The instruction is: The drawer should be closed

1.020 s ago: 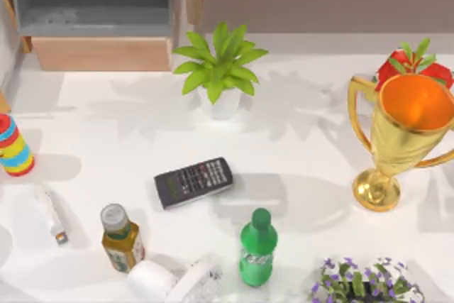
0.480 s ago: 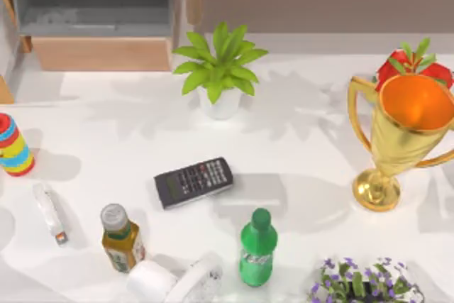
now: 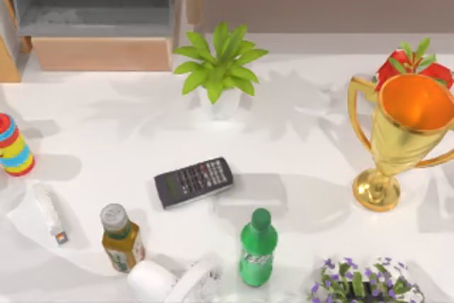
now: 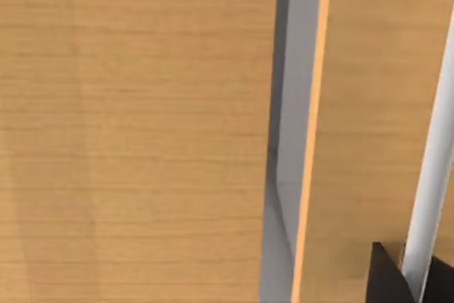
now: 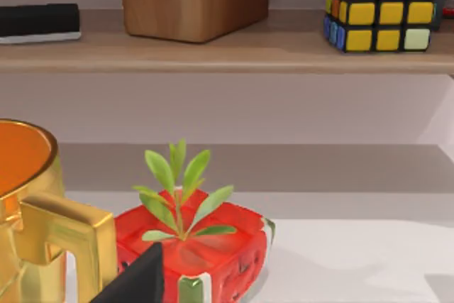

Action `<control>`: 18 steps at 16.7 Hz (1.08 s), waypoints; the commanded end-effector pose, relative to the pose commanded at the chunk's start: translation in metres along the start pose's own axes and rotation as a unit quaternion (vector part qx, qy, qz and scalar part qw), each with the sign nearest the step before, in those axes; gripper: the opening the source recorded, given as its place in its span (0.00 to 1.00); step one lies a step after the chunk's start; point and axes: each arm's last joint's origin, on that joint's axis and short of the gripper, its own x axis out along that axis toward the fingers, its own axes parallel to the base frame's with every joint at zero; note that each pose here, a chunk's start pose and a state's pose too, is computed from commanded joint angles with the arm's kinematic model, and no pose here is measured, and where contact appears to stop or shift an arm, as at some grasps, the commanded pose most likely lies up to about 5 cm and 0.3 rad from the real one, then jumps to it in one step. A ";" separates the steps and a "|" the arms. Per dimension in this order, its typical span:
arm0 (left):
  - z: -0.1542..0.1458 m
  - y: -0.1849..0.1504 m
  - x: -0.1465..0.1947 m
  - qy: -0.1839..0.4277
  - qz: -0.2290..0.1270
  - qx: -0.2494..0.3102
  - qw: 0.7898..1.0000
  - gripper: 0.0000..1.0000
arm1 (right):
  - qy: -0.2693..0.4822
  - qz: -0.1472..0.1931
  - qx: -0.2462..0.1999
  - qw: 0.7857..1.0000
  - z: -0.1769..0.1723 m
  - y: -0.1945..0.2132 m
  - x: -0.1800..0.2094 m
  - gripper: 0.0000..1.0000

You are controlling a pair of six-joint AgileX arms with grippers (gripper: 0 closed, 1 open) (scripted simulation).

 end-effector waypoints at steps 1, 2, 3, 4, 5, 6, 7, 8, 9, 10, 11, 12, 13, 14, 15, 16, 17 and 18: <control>0.000 0.000 0.000 0.000 0.000 0.000 1.000 0.00 | 0.000 0.000 0.000 1.000 0.000 0.000 0.000 1.00; -0.002 0.000 -0.002 0.002 -0.001 -0.001 1.000 0.00 | 0.000 0.000 0.000 1.000 0.000 0.000 0.000 1.00; -0.002 -0.001 -0.001 0.002 -0.002 -0.001 1.000 0.00 | 0.000 0.000 0.000 1.000 0.000 0.000 0.000 1.00; -0.002 -0.003 0.002 0.002 -0.005 -0.002 1.000 0.00 | 0.000 0.000 0.000 1.000 0.000 0.000 0.000 1.00; -0.002 -0.004 0.007 0.002 -0.007 -0.003 1.000 0.00 | 0.000 0.000 0.000 1.000 0.000 0.000 0.000 1.00; -0.002 -0.005 0.015 0.002 -0.007 -0.003 1.000 0.00 | 0.000 0.000 0.000 1.000 0.000 0.000 0.000 1.00; -0.003 -0.003 0.025 0.001 -0.004 -0.001 1.000 0.00 | 0.000 0.000 0.000 1.000 0.000 0.000 0.000 1.00; -0.004 0.001 0.036 0.001 0.002 0.001 1.000 0.00 | 0.000 0.000 0.000 1.000 0.000 0.000 0.000 1.00; -0.004 0.002 0.045 0.002 0.004 0.003 1.000 0.00 | 0.000 0.000 0.000 1.000 0.000 0.000 0.000 1.00; -0.003 0.003 0.053 0.002 0.004 0.003 1.000 0.00 | 0.000 0.000 0.000 1.000 0.000 0.000 0.000 1.00; -0.002 0.002 0.058 0.002 0.001 0.001 1.000 0.00 | 0.000 0.000 0.000 1.000 0.000 0.000 0.000 1.00; -0.002 0.001 0.061 0.002 -0.001 -0.001 1.000 0.00 | 0.000 0.000 0.000 1.000 0.000 0.000 0.000 1.00; -0.002 0.001 0.061 0.002 -0.001 -0.001 1.000 0.00 | 0.000 0.000 0.000 1.000 0.000 0.000 0.000 1.00; -0.002 0.001 0.061 0.002 -0.001 -0.001 1.000 0.00 | 0.000 0.000 0.000 1.000 0.000 0.000 0.000 1.00; -0.002 0.001 0.061 0.002 -0.001 -0.001 1.000 0.00 | 0.000 0.000 0.000 1.000 0.000 0.000 0.000 1.00; -0.002 0.001 0.061 0.002 -0.001 -0.001 1.000 0.00 | 0.000 0.000 0.000 1.000 0.000 0.000 0.000 1.00; -0.002 0.001 0.061 0.002 -0.001 -0.001 1.000 0.08 | 0.000 0.000 0.000 1.000 0.000 0.000 0.000 1.00; -0.002 0.001 0.061 0.002 -0.001 -0.001 1.000 0.15 | 0.000 0.000 0.000 1.000 0.000 0.000 0.000 1.00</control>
